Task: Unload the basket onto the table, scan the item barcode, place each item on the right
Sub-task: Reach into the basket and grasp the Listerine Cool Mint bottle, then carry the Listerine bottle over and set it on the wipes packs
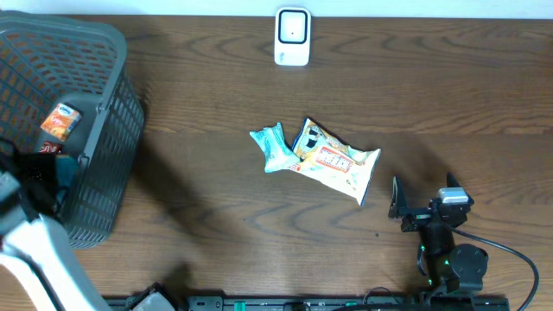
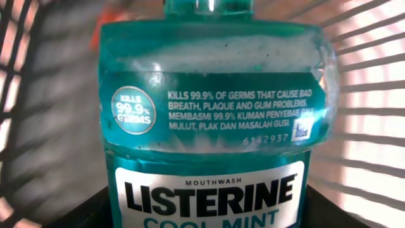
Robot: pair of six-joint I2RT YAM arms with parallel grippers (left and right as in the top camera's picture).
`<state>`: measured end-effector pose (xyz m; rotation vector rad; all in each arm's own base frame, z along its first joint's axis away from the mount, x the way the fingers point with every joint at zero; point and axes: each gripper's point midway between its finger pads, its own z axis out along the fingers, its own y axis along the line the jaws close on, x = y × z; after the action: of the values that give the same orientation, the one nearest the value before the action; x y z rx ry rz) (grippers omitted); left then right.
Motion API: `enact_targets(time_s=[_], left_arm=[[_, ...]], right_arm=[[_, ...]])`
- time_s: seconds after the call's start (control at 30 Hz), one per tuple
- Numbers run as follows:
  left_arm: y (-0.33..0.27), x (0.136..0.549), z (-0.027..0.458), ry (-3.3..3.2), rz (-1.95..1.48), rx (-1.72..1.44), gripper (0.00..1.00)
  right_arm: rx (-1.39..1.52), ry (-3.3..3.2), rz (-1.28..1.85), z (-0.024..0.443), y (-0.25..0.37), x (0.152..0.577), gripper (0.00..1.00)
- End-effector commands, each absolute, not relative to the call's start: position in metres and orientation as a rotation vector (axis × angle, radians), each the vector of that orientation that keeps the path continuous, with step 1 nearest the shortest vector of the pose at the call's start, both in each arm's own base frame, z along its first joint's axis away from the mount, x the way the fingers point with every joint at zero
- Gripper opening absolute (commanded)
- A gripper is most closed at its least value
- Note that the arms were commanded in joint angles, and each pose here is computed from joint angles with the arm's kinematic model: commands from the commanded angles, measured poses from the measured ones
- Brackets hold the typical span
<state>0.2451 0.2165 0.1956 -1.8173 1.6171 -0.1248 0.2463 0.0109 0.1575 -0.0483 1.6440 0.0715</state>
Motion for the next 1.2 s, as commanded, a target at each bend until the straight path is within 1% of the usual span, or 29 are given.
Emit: enact_targets(time_s=[0.0,0.07,0.1,0.13,0.2,0.27,0.33,0.5,0.6,0.73,0.83,0.93,0.97,1.0,1.1,1.17], left_arm=[[0.215,0.241,0.278,1.423,-0.147,-1.592,0.55],[0.211,0.237,0.312,1.335,-0.158,-1.491,0.56],[0.205,0.237,0.331,1.303,-0.180,-1.432,0.57],[0.191,0.245,0.348,1.318,-0.251,-1.367,0.58],[0.172,0.258,0.357,1.349,-0.376,-1.317,0.58],[0.139,0.278,0.369,1.393,-0.573,-1.224,0.57],[0.117,0.288,0.374,1.426,-0.674,-1.168,0.57],[0.018,0.315,0.372,1.637,-0.916,-0.951,0.57],[-0.032,0.329,0.353,1.773,-0.941,-0.868,0.57],[-0.099,0.350,0.301,1.976,-0.849,-0.820,0.57],[-0.132,0.359,0.269,2.073,-0.778,-0.791,0.57],[-0.191,0.363,0.211,2.248,-0.743,-0.723,0.57],[-0.202,0.363,0.196,2.288,-0.732,-0.712,0.57],[-0.222,0.360,0.171,2.357,-0.707,-0.678,0.57],[-0.251,0.352,0.119,2.482,-0.640,-0.621,0.58],[-0.265,0.352,0.098,2.513,-0.629,-0.592,0.57]], right_arm=[[-0.063,1.643,0.062,0.157,0.012,0.246,0.99],[-0.063,1.643,0.062,0.157,0.012,0.246,0.99],[-0.063,1.643,0.062,0.157,0.012,0.246,0.99],[-0.063,1.643,0.062,0.157,0.012,0.246,0.99],[-0.063,1.643,0.062,0.157,0.012,0.246,0.99],[-0.063,1.643,0.062,0.157,0.012,0.246,0.99],[-0.063,1.643,0.062,0.157,0.012,0.246,0.99],[-0.063,1.643,0.062,0.157,0.012,0.246,0.99],[-0.063,1.643,0.062,0.157,0.012,0.246,0.99],[-0.063,1.643,0.062,0.157,0.012,0.246,0.99],[-0.063,1.643,0.062,0.157,0.012,0.246,0.99],[-0.063,1.643,0.062,0.157,0.012,0.246,0.99],[-0.063,1.643,0.062,0.157,0.012,0.246,0.99],[-0.063,1.643,0.062,0.157,0.012,0.246,0.99],[-0.063,1.643,0.062,0.157,0.012,0.246,0.99],[-0.063,1.643,0.062,0.157,0.012,0.246,0.99]])
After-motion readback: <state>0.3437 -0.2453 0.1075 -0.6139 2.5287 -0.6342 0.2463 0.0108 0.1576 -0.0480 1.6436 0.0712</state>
